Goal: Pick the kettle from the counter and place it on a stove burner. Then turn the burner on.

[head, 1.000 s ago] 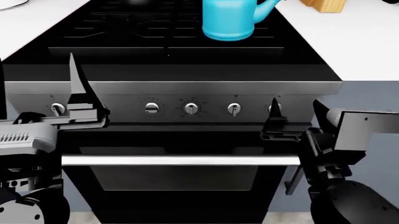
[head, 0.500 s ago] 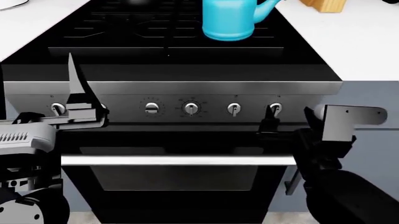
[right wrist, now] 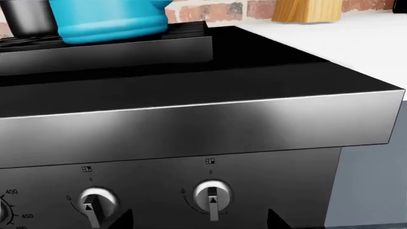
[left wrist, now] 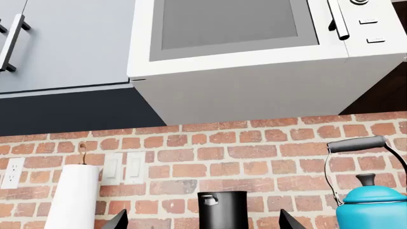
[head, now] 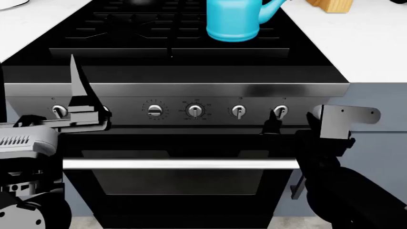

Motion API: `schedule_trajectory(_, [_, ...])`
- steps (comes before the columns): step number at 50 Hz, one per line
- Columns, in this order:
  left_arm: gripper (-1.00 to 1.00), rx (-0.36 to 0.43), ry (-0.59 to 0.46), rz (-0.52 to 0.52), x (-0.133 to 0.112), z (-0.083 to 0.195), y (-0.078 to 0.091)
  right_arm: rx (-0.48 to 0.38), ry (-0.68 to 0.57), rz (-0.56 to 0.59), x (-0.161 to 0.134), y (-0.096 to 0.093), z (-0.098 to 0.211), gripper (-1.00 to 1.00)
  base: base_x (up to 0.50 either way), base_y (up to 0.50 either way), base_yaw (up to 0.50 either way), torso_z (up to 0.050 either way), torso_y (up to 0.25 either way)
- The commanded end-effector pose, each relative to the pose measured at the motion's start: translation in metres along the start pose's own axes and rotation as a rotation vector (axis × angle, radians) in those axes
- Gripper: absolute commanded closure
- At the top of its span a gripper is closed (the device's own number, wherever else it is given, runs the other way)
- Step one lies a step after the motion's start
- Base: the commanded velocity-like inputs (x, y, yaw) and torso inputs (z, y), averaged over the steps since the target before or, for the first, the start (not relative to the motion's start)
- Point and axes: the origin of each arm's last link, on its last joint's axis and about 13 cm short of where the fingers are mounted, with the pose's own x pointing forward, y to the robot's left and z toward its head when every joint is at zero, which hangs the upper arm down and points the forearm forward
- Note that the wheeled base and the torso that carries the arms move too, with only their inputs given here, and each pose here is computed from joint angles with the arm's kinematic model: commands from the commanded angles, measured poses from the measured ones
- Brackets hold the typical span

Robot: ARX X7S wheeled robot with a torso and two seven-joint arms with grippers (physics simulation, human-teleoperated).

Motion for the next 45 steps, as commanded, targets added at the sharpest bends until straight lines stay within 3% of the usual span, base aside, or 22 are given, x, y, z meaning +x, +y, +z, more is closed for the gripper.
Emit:
schedule_trajectory(1, [-1.00,-0.001,0.001,0.000,0.000,0.000,0.000,-0.006,0.016,-0.011,0.007,-0.001,-0.002,-1.00,0.00,0.00,0.00,0.000,0.000])
schedule_trajectory(45, [-1.00,-0.003,0.009,0.001,0.000,-0.004,-0.001,-0.017,0.067,-0.043,0.037,-0.007,-0.012,-1.00,0.00,0.00,0.00,0.000,0.000])
